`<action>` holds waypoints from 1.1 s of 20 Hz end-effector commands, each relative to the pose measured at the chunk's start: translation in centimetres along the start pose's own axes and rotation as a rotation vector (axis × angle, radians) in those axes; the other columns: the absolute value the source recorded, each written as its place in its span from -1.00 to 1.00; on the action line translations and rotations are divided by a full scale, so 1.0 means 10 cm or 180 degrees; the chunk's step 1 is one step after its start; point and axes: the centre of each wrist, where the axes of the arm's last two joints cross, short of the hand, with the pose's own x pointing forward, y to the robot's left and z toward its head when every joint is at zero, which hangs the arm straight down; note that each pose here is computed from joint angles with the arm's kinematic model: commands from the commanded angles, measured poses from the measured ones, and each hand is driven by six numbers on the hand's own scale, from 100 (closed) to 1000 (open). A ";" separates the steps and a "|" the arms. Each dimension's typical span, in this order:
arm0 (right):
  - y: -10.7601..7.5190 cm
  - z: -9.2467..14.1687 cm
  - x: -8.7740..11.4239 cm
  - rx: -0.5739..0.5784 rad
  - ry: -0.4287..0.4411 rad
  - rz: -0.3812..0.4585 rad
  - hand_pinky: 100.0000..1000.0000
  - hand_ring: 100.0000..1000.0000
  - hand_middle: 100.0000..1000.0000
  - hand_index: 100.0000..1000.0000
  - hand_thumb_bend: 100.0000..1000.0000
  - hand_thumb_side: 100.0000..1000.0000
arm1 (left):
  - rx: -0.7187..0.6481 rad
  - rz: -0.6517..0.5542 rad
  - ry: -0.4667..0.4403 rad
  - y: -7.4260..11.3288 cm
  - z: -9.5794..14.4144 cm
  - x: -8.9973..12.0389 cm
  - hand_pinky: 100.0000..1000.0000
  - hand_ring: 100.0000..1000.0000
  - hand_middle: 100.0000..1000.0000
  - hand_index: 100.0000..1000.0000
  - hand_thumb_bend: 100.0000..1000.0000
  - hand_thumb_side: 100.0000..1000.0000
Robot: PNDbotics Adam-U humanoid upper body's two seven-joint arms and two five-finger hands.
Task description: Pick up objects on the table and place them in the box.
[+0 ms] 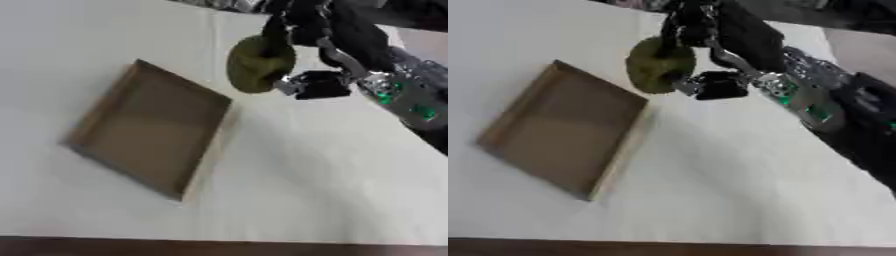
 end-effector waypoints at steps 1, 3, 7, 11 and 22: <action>-0.06 -0.18 -0.03 -0.0113 -0.0011 -0.0004 0.42 0.10 -0.14 0.08 -1.00 -1.00 | -0.0018 -0.0043 -0.0119 0.03 -0.09 0.06 0.34 0.40 0.30 0.60 -1.00 0.16; 0.01 -0.29 -0.01 -0.0124 0.0022 -0.0095 0.43 0.09 -0.13 0.07 -1.00 -0.97 | -0.0016 -0.0034 -0.0118 0.03 -0.09 0.06 0.34 0.40 0.30 0.60 -1.00 0.16; 0.18 -0.46 0.06 -0.0014 0.0158 -0.0330 0.46 0.07 -0.09 0.06 -1.00 -0.66 | -0.0002 -0.0023 -0.0106 0.02 -0.08 0.06 0.34 0.40 0.30 0.60 -1.00 0.16; 0.32 -0.62 0.18 0.0089 0.0221 -0.0583 0.48 0.05 -0.07 0.04 -1.00 -0.50 | 0.0004 0.0000 -0.0105 0.01 -0.08 0.06 0.34 0.39 0.30 0.60 -1.00 0.16; 0.71 -0.69 0.30 0.0422 0.0415 -0.0884 0.50 0.06 -0.03 0.03 -1.00 -0.56 | 0.0023 0.0021 -0.0094 0.00 -0.07 0.06 0.33 0.39 0.29 0.60 -1.00 0.16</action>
